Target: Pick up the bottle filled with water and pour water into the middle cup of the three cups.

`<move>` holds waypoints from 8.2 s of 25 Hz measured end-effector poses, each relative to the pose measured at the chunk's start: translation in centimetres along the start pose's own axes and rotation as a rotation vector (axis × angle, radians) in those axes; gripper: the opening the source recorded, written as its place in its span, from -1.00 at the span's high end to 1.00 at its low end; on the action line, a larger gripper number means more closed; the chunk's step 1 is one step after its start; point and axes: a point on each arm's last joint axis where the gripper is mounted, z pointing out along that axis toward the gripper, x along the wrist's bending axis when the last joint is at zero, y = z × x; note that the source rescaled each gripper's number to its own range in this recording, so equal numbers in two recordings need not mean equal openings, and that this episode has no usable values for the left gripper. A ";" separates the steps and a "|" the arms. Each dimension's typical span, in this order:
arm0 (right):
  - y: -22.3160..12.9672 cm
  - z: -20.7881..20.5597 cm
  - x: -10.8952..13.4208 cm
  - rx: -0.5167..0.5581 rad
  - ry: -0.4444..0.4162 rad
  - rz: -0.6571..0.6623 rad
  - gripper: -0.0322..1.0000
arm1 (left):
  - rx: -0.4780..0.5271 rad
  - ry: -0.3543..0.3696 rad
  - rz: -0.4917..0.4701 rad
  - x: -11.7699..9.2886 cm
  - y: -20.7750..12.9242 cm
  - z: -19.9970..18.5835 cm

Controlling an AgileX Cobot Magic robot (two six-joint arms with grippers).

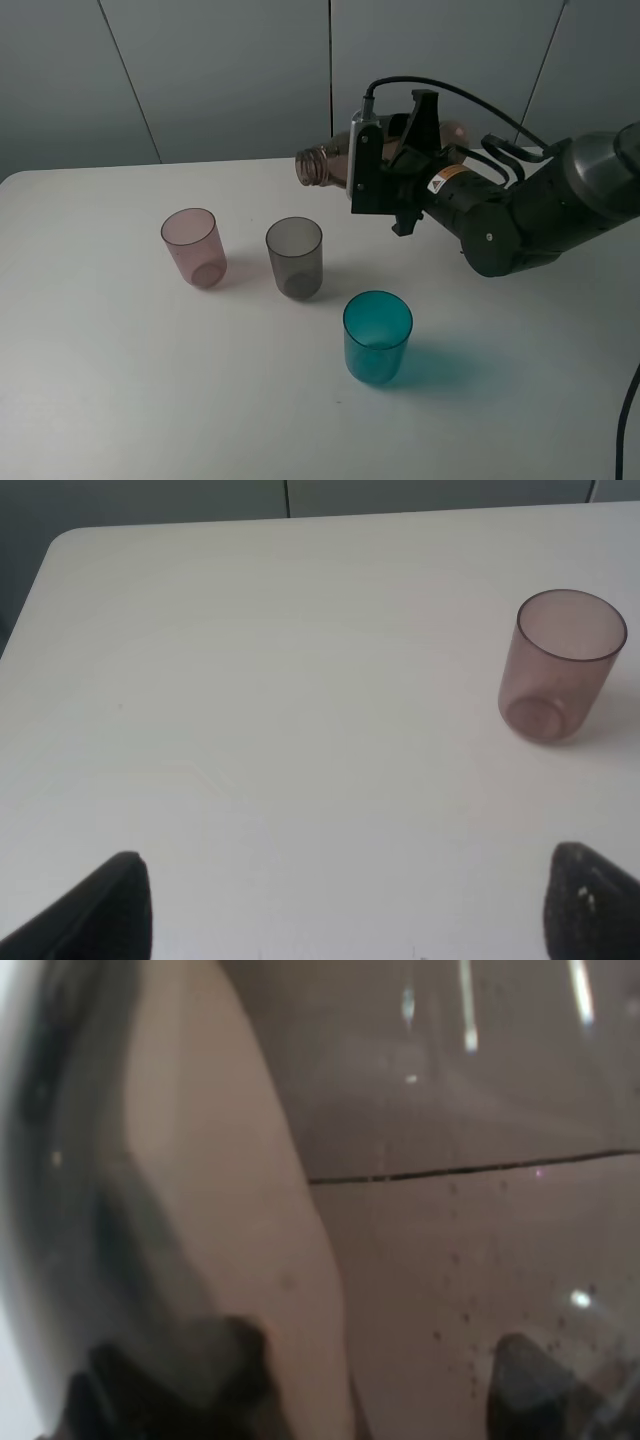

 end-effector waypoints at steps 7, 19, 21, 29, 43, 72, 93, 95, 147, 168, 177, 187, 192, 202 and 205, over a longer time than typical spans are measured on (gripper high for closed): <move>0.0 0.0 0.0 0.000 0.000 -0.064 0.94 | 0.000 0.000 0.000 0.0 0.0 0.0; 0.0 0.0 0.0 0.000 0.000 -0.183 0.94 | 0.000 0.000 0.000 0.0 0.0 0.0; 0.0 0.0 0.0 0.000 0.000 -0.189 0.94 | 0.000 0.000 0.000 0.0 0.0 0.0; 0.0 0.0 0.0 0.000 0.000 -0.255 0.94 | 0.000 0.000 0.000 0.0 0.0 0.0; 0.0 0.0 -0.4 0.006 -0.045 -0.369 0.94 | 0.000 0.000 0.000 0.0 0.0 0.0; 1.1 -0.1 -1.7 -0.064 -0.210 -0.596 0.94 | 0.000 0.000 0.000 0.0 0.0 0.0; 1.8 -0.3 -2.1 -0.122 -0.277 -0.587 0.94 | 0.000 0.000 -0.003 0.0 0.0 0.0; 1.6 -0.3 -2.1 -0.118 -0.266 -0.466 0.94 | 0.000 0.000 -0.003 0.0 0.0 0.0; -9.5 5.3 4.3 -0.053 0.001 1.406 0.94 | 0.000 0.000 -0.003 0.0 0.0 0.0; -7.7 -8.6 -1.2 0.148 0.093 1.444 -0.99 | 0.000 0.000 -0.003 0.0 0.0 0.0; -6.2 -17.5 -13.4 0.258 0.010 1.500 -0.99 | 0.000 0.000 -0.003 0.0 0.0 0.0; -4.5 -31.0 -13.1 0.339 0.089 1.510 -0.99 | 0.000 0.000 -0.003 0.0 0.0 0.0; -4.3 -34.8 -9.3 0.351 0.144 1.500 -0.99 | 0.000 0.000 -0.003 0.0 0.0 0.0; -3.9 -37.1 -7.3 0.277 0.125 1.519 -0.99 | 0.000 0.000 -0.003 0.0 0.0 0.0; -3.9 -37.1 -7.3 0.274 0.127 1.522 -0.99 | 0.000 0.000 -0.003 0.0 0.0 0.0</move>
